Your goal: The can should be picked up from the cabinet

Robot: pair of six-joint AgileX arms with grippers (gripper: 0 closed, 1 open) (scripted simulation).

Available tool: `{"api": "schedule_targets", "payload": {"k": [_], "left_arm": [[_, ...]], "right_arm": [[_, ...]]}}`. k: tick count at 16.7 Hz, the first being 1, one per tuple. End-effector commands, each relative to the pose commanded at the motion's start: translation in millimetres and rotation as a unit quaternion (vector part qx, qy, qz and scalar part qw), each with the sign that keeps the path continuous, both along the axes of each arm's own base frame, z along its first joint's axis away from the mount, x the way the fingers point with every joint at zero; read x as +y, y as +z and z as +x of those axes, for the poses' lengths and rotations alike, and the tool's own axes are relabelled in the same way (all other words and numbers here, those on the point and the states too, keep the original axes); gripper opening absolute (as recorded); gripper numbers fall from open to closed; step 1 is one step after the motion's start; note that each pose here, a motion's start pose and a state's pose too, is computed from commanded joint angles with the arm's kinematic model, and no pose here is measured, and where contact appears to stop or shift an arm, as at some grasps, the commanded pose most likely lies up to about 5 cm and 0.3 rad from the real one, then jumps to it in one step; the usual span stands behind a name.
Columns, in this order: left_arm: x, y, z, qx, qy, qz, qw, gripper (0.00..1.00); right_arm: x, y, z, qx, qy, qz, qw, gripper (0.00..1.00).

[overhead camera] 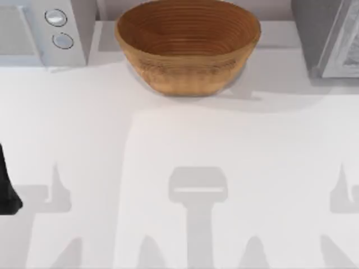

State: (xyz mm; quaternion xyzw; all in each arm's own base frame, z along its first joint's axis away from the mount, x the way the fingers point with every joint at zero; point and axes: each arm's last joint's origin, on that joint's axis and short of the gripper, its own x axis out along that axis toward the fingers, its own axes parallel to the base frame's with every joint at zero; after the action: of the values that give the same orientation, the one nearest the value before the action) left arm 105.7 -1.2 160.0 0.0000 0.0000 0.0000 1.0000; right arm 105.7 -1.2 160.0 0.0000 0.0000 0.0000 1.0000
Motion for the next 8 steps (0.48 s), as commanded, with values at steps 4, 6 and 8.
{"api": "schedule_targets", "payload": {"k": [4, 6, 8], "left_arm": [[0.0, 0.0, 0.0, 0.000, 0.000, 0.000, 1.000, 1.00], [0.0, 0.0, 0.0, 0.000, 0.000, 0.000, 1.000, 1.00], [0.0, 0.0, 0.0, 0.000, 0.000, 0.000, 1.000, 1.00]], "right_arm": [[0.0, 8.1, -0.1, 0.002, -0.003, 0.000, 1.000, 1.00], [0.4, 26.6, 0.4, 0.006, -0.006, 0.000, 1.000, 1.00], [1.5, 55.6, 2.7, 0.012, -0.007, 0.000, 1.000, 1.00]]}}
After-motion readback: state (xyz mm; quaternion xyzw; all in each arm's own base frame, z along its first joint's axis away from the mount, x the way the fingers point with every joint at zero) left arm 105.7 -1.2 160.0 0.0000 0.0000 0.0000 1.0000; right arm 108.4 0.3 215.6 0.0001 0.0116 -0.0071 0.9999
